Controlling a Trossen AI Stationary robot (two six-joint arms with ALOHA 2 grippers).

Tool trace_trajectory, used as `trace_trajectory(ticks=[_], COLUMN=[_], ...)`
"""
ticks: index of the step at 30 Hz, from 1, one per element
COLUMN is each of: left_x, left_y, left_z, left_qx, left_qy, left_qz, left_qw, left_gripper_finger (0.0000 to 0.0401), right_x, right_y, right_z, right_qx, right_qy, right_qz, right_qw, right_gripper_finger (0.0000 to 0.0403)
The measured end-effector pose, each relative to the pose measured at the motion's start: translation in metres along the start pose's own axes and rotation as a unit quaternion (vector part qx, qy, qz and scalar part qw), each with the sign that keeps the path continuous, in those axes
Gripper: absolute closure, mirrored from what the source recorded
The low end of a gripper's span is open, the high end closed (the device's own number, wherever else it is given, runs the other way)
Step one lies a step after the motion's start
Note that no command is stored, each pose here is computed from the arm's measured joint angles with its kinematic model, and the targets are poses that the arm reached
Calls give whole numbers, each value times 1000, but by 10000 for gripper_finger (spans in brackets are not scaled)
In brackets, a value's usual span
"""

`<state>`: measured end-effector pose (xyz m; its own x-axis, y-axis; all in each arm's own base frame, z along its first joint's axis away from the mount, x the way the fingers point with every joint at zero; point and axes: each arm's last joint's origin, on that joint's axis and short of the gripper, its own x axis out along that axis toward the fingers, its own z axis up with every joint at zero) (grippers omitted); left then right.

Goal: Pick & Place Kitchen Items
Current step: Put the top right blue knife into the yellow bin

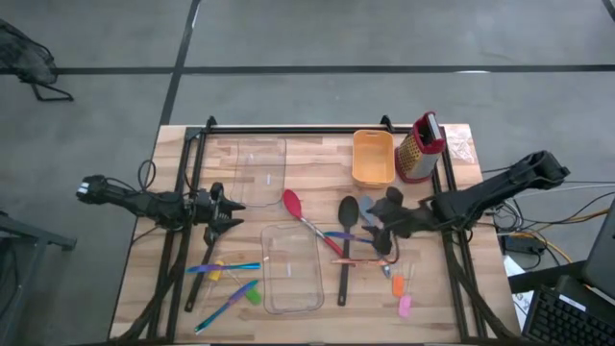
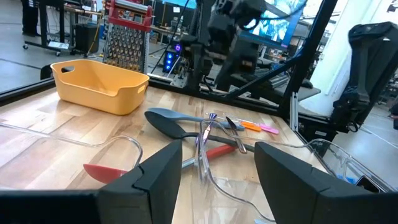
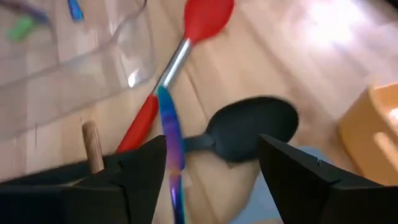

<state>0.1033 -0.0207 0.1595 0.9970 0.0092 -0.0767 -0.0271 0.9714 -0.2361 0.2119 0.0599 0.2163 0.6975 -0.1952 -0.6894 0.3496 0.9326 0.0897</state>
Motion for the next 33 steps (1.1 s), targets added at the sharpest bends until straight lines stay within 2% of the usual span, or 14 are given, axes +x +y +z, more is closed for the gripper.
trace_trajectory(ticks=[8, 15, 21, 29, 33], left_x=[0, 0, 0, 0, 0], left_y=[0, 0, 0, 0, 0], left_z=[0, 0, 0, 0, 0], left_qx=[0, 0, 0, 0, 0], left_qy=[0, 0, 1, 1, 1], left_qz=[0, 0, 0, 0, 0], left_qw=[1000, 1000, 1000, 1000, 1000], left_gripper_finger=[192, 192, 192, 192, 192], right_x=[29, 49, 61, 73, 77], right_y=[19, 21, 23, 24, 25], right_z=[-2, -18, -25, -33, -36], right_qx=[-22, -45, -58, -85, -90], right_qy=[90, 150, 175, 191, 196], right_qz=[20, -5, -11, -16, -19], right_qw=[996, 988, 983, 978, 976], right_gripper_finger=[145, 166, 174, 163, 178])
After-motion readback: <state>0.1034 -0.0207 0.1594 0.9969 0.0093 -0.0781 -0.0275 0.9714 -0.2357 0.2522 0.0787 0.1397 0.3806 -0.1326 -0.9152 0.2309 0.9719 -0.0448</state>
